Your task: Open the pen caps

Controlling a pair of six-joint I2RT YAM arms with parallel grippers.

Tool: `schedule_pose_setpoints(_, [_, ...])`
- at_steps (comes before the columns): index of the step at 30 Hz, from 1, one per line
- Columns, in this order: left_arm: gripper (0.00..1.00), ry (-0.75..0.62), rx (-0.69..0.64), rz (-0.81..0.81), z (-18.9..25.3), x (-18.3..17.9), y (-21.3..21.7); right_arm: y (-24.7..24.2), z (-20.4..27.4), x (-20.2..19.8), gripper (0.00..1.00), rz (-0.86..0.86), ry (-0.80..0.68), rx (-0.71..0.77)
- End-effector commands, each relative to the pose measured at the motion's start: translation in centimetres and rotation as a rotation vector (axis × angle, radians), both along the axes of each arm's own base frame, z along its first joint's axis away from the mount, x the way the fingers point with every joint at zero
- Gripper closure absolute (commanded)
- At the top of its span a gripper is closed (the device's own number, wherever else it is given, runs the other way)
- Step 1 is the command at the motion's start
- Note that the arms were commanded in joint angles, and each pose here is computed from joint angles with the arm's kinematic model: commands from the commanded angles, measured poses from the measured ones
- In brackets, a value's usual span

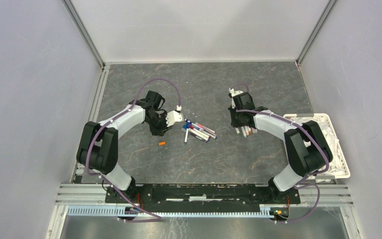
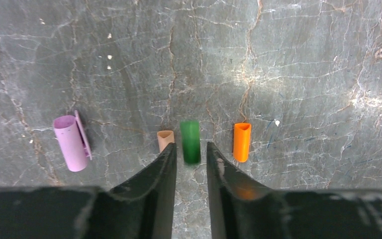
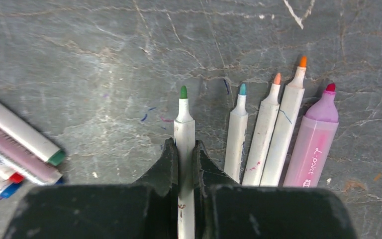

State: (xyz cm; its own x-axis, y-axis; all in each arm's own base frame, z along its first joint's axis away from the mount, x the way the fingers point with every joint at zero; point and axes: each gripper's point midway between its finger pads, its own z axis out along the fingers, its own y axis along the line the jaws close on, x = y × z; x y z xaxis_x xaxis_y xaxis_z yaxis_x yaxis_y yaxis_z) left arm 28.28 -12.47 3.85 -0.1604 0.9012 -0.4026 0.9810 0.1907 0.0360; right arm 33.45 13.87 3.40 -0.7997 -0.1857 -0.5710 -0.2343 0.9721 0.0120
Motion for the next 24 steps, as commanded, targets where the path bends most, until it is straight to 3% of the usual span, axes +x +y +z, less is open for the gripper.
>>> schedule_pose_setpoints(1, [0.55,-0.013,-0.014,0.024,0.2,0.0,-0.3,-1.3,-1.3,0.3,1.00,-0.055,-0.015,-0.064])
schedule_pose_setpoints(3, [0.48,-0.012,-0.024,0.025,0.7,0.0,-0.4,-1.5,-1.9,0.0,1.00,-0.054,-0.002,-0.072])
schedule_pose_setpoints(4, [0.43,-0.015,-0.032,0.025,1.1,0.1,-0.6,-1.6,-2.1,-0.2,0.97,-0.053,0.002,-0.076])
schedule_pose_setpoints(8, [0.38,-0.016,-0.062,0.017,3.4,0.1,-1.1,-1.7,-2.3,-0.5,0.77,-0.045,0.009,-0.077])
schedule_pose_setpoints(10, [0.28,-0.038,-0.084,0.013,5.1,0.4,-1.5,-1.8,-2.1,-0.6,0.70,-0.046,0.006,-0.079])
schedule_pose_setpoints(13, [0.22,-0.073,-0.130,0.025,8.3,1.1,-2.2,-1.8,-1.1,-0.3,0.61,-0.050,-0.015,-0.077])
schedule_pose_setpoints(14, [0.03,-0.084,-0.144,0.033,9.4,1.3,-2.5,-1.7,-0.6,-0.1,0.60,-0.052,-0.030,-0.076])
schedule_pose_setpoints(15, [0.01,-0.102,-0.158,0.049,10.6,1.7,-2.7,-1.7,0.0,0.2,0.59,-0.057,-0.049,-0.082])
schedule_pose_setpoints(20, [0.00,-0.188,-0.215,0.137,16.2,3.2,-3.1,2.0,4.0,1.4,0.55,0.069,-0.155,-0.120])
schedule_pose_setpoints(24, [0.00,-0.309,-0.234,0.204,19.9,4.2,-2.3,7.8,5.2,1.1,0.55,0.268,-0.172,-0.029])
